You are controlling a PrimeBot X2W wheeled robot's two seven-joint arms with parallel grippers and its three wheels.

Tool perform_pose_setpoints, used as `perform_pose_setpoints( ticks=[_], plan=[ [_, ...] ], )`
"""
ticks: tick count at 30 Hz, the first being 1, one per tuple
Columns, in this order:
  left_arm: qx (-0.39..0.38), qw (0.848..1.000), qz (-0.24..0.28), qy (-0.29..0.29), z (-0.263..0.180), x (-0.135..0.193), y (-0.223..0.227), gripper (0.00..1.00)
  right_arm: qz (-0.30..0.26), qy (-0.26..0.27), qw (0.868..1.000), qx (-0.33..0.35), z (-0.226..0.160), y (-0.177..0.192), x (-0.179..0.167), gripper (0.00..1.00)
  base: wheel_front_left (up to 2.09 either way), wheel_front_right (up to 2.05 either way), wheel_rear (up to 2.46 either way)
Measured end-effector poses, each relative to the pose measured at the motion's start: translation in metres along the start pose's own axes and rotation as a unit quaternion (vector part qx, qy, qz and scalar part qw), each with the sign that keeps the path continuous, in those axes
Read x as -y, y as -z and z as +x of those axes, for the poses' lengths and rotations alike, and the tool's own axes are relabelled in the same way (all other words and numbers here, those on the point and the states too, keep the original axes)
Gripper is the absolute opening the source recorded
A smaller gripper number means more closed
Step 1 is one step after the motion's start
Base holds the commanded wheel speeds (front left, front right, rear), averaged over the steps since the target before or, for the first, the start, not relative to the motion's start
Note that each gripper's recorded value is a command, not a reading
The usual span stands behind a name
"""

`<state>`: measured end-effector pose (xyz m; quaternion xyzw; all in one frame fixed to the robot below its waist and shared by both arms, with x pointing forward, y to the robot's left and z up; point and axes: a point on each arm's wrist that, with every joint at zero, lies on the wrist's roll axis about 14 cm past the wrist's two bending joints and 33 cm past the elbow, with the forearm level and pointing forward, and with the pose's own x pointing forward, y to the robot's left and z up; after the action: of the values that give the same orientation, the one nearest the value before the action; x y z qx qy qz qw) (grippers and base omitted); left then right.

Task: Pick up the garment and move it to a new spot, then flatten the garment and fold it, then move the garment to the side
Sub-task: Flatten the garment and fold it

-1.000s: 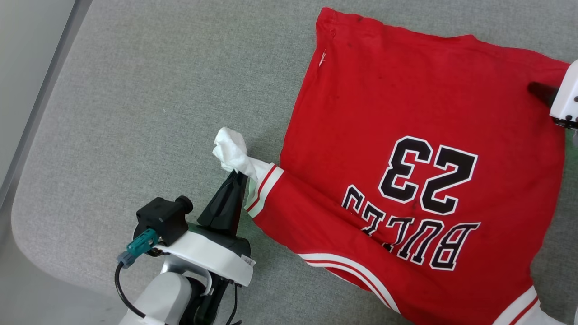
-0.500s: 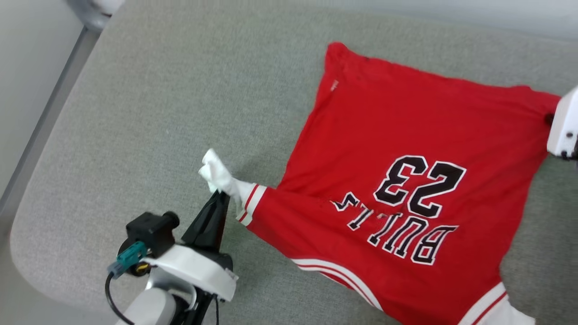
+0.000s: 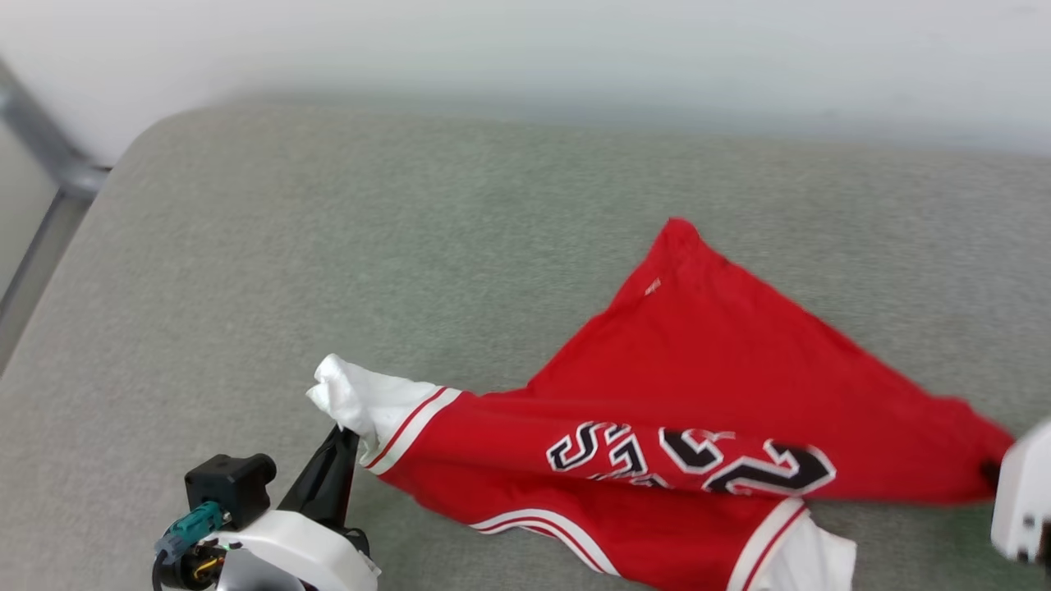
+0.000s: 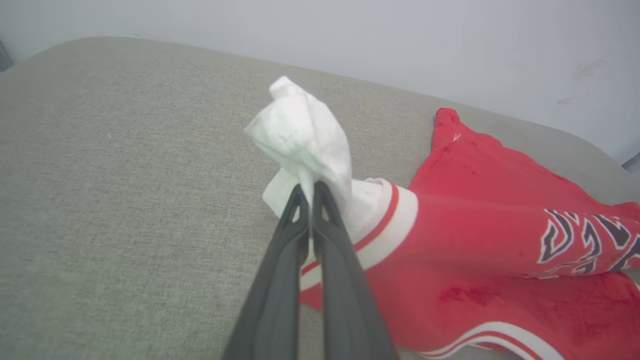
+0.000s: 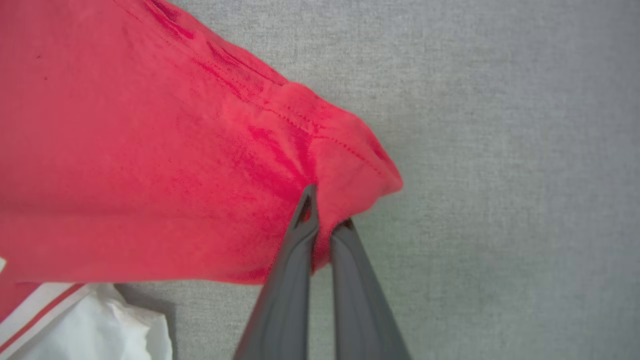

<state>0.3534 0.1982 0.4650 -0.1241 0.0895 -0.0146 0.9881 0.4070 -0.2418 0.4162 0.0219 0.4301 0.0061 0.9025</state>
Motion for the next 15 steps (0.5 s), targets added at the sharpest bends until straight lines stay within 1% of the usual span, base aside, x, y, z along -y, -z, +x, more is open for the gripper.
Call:
perform_pose_setpoints(
  ticks=[4, 8, 11, 12, 13, 15],
  plan=[
    [-0.002, 1.0, 0.005, 0.017, 0.005, 0.01, -0.003, 0.0, 0.04, 0.017, 0.999, -0.024, -0.029, 0.053, 0.014, 0.0, 0.0, 0.0, 0.0],
    [-0.01, 1.0, 0.008, 0.029, 0.009, 0.017, 0.0, 0.0, 0.083, 0.019, 0.995, -0.056, -0.05, 0.104, 0.01, 0.0, 0.0, 0.0, 0.0],
    [-0.008, 0.999, 0.01, 0.038, 0.011, 0.024, -0.002, 0.0, 0.109, 0.02, 0.991, -0.075, -0.06, 0.134, 0.008, 0.0, 0.0, 0.0, 0.0],
    [-0.01, 0.999, 0.011, 0.04, 0.012, 0.025, -0.002, 0.0, 0.119, 0.016, 0.99, -0.075, -0.062, 0.14, 0.006, 0.16, 0.0, 0.0, 0.0],
    [-0.01, 0.999, 0.013, 0.042, 0.013, 0.026, -0.003, 0.0, 0.128, 0.013, 0.989, -0.069, -0.062, 0.142, 0.004, 1.0, 0.0, 0.0, 0.0],
    [-0.011, 0.999, 0.014, 0.043, 0.014, 0.027, -0.002, 0.0, 0.135, 0.014, 0.99, -0.044, -0.062, 0.138, 0.005, 1.0, 0.0, 0.0, 0.0]
  ],
)
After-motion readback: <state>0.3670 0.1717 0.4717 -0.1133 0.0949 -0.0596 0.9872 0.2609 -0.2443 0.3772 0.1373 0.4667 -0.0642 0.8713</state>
